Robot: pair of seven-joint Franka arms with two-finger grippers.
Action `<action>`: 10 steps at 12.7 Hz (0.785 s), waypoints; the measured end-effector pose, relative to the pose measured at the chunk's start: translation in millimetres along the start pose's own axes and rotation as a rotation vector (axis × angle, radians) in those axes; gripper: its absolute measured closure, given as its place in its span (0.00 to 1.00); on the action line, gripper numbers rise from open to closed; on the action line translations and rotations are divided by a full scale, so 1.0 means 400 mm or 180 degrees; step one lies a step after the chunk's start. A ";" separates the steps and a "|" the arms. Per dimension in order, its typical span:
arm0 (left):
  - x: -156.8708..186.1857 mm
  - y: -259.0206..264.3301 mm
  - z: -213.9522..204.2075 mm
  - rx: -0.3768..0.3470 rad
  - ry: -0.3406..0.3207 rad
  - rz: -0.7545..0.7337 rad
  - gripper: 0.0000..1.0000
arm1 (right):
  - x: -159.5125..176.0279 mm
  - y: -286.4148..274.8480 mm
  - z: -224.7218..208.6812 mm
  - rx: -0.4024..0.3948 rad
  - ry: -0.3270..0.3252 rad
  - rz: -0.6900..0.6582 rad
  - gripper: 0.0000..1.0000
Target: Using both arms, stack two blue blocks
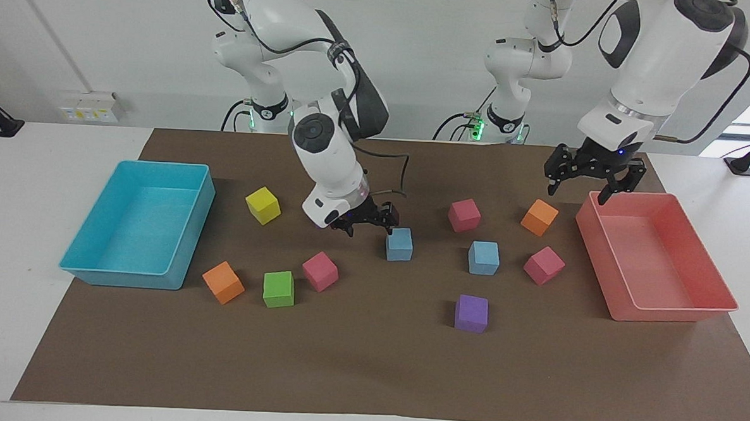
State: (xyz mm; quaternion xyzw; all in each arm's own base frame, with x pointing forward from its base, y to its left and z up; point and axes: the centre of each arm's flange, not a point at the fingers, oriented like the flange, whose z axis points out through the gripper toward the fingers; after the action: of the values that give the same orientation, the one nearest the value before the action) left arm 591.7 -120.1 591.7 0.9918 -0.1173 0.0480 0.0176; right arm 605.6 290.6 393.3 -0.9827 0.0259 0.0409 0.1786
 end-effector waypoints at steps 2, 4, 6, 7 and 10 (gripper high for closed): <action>0.018 0.042 0.070 -0.0012 0.0027 -0.0046 0.00 | 0.019 0.053 -0.003 0.0118 -0.0032 -0.0072 0.00; 0.019 0.072 0.145 -0.0019 0.0026 -0.0045 0.00 | 0.027 0.091 0.004 0.0346 -0.0095 -0.0059 0.00; 0.015 0.099 0.225 -0.0025 0.0011 -0.0062 0.00 | 0.025 0.137 0.029 0.0552 -0.0174 -0.0083 0.00; 0.012 0.112 0.270 -0.0028 0.0008 -0.0095 0.00 | 0.023 0.162 0.043 0.0627 -0.0207 -0.0088 0.01; 0.007 0.130 0.404 -0.0034 -0.0015 -0.0120 0.00 | 0.007 0.208 0.089 0.0841 -0.0286 -0.0100 0.40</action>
State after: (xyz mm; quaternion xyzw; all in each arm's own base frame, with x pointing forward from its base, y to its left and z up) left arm 596.9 -178.8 432.6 0.9938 -0.0988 0.0446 0.0236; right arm 600.5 225.3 330.8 -0.9481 0.0078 0.0782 0.3081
